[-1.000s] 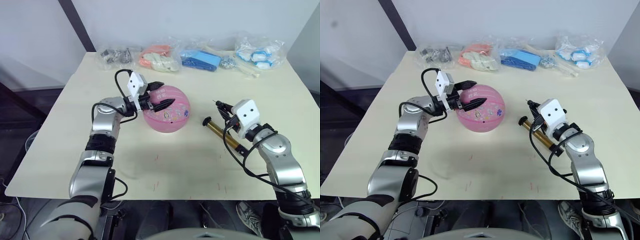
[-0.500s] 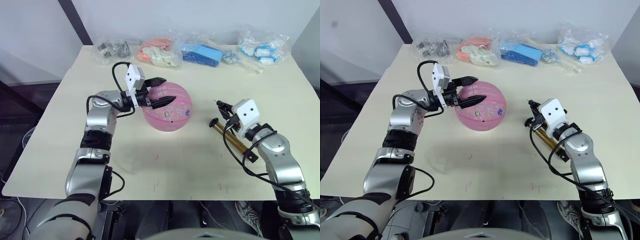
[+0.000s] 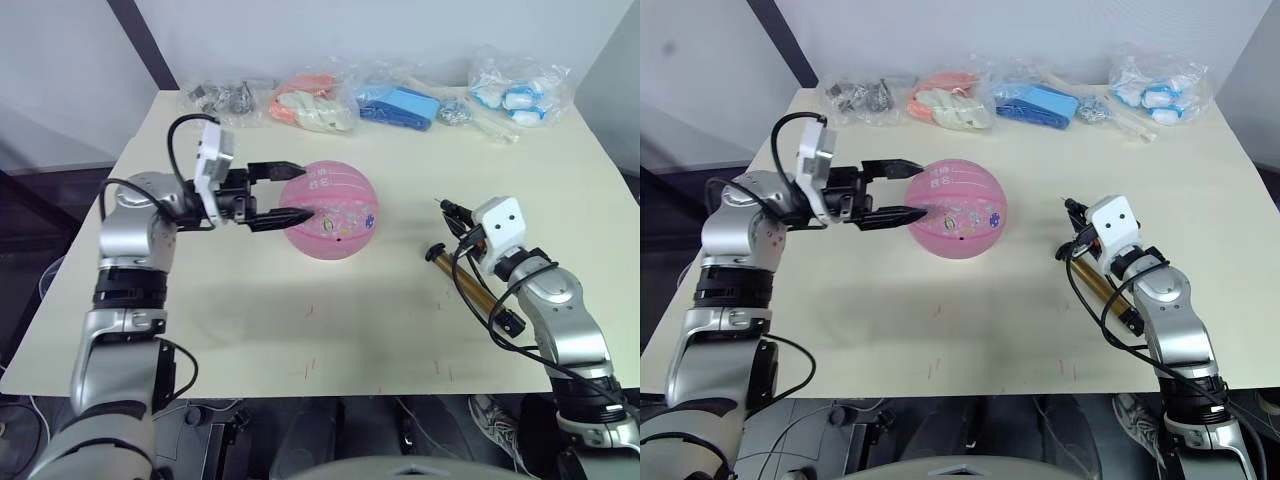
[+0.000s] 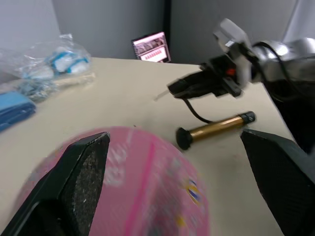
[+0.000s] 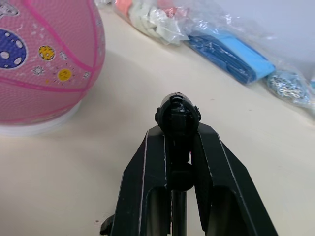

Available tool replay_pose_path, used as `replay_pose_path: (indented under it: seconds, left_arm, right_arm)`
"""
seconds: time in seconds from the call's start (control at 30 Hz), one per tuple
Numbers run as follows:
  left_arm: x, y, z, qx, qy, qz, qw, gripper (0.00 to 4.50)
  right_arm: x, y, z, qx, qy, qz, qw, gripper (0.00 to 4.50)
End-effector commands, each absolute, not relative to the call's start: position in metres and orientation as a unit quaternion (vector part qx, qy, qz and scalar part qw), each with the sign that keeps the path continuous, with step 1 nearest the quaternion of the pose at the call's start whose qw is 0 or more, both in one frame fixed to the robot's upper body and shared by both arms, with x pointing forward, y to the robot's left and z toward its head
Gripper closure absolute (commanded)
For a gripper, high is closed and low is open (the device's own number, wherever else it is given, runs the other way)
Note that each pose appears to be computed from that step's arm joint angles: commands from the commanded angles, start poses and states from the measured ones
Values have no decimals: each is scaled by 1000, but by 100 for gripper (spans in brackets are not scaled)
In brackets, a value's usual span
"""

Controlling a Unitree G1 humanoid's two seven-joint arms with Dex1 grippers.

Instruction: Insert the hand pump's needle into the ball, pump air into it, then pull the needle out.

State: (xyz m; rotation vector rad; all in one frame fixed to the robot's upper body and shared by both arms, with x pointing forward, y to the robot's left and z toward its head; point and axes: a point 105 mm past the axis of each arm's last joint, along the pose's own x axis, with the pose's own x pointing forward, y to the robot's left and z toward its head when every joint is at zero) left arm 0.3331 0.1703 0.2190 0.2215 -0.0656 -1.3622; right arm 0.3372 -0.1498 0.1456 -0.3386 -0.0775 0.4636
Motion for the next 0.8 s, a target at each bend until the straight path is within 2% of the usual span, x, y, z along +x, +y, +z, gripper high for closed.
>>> replay_pose_path:
  seconds: [0.03, 0.37, 0.63, 0.7, 0.77, 0.8]
  left_arm:
    - [317, 189, 223, 129, -43, -637, 759, 0]
    - [287, 229, 198, 133, -2, -616, 776, 0]
    - [275, 236, 186, 131, -2, -602, 788, 0]
    - [273, 236, 184, 130, -2, -601, 789, 0]
    - [271, 236, 182, 129, -2, -600, 790, 0]
    - [271, 236, 182, 129, -1, -599, 790, 0]
  right_arm:
    - [337, -158, 153, -163, -52, 214, 962, 444]
    - [347, -171, 142, -254, -26, 198, 946, 444]
    - [355, -160, 130, -211, 2, 199, 957, 444]
    - [356, -161, 129, -212, 4, 199, 957, 338]
    - [355, -163, 129, -201, 5, 199, 959, 252]
    - [355, -164, 130, -198, 6, 200, 960, 232]
